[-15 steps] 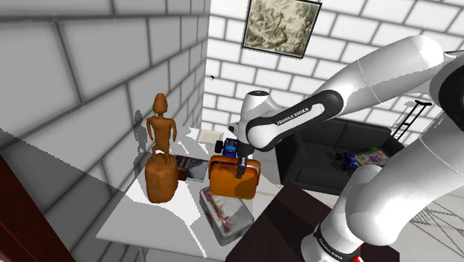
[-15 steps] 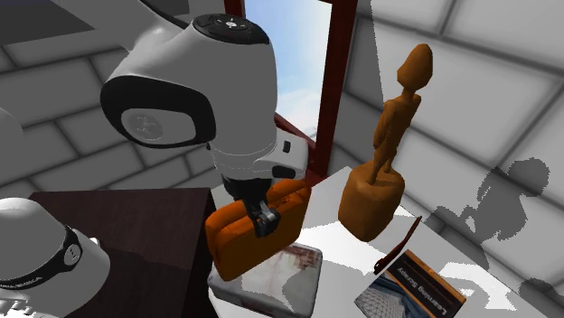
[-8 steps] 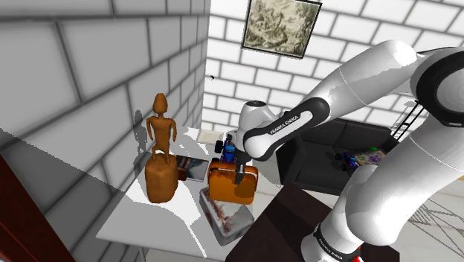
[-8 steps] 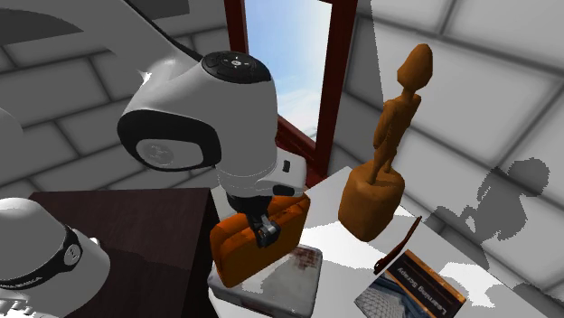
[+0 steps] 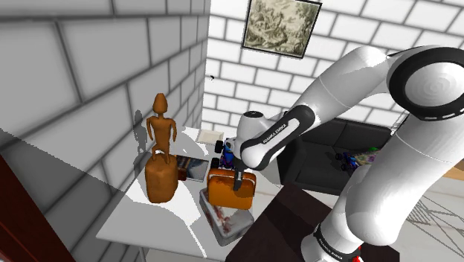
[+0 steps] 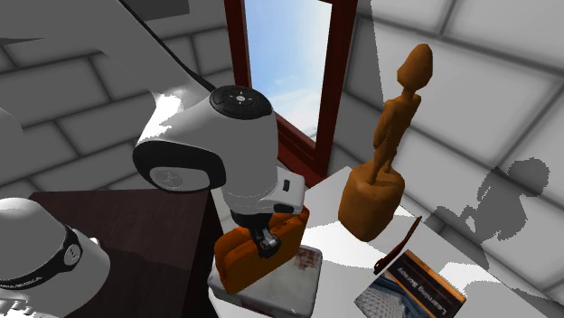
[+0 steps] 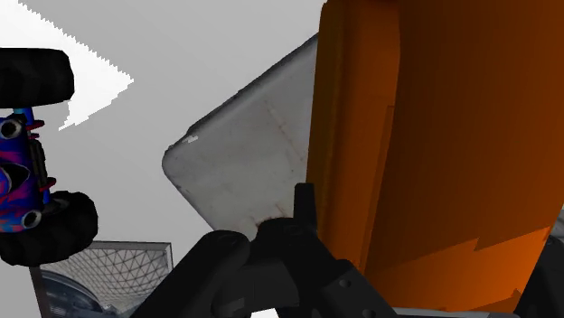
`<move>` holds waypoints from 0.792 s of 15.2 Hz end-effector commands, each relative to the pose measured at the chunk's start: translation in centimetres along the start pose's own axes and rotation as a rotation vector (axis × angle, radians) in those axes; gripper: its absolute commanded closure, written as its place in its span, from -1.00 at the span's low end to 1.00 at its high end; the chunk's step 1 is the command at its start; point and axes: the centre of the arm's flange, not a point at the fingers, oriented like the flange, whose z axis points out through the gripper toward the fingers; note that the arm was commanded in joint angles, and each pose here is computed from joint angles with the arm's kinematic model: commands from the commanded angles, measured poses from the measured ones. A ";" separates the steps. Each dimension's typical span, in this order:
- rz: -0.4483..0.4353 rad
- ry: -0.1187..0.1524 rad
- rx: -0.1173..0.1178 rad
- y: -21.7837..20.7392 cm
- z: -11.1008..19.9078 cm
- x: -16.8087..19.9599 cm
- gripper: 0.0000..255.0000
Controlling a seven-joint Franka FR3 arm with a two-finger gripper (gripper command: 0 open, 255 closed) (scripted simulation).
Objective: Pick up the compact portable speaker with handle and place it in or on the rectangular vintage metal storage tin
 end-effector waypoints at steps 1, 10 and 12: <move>0.000 0.001 -0.001 0.0 0.3 0.1 1.00; 0.000 0.001 -0.001 -0.1 0.3 0.1 -1.00; 0.000 0.001 -0.001 -0.1 0.3 0.1 -1.00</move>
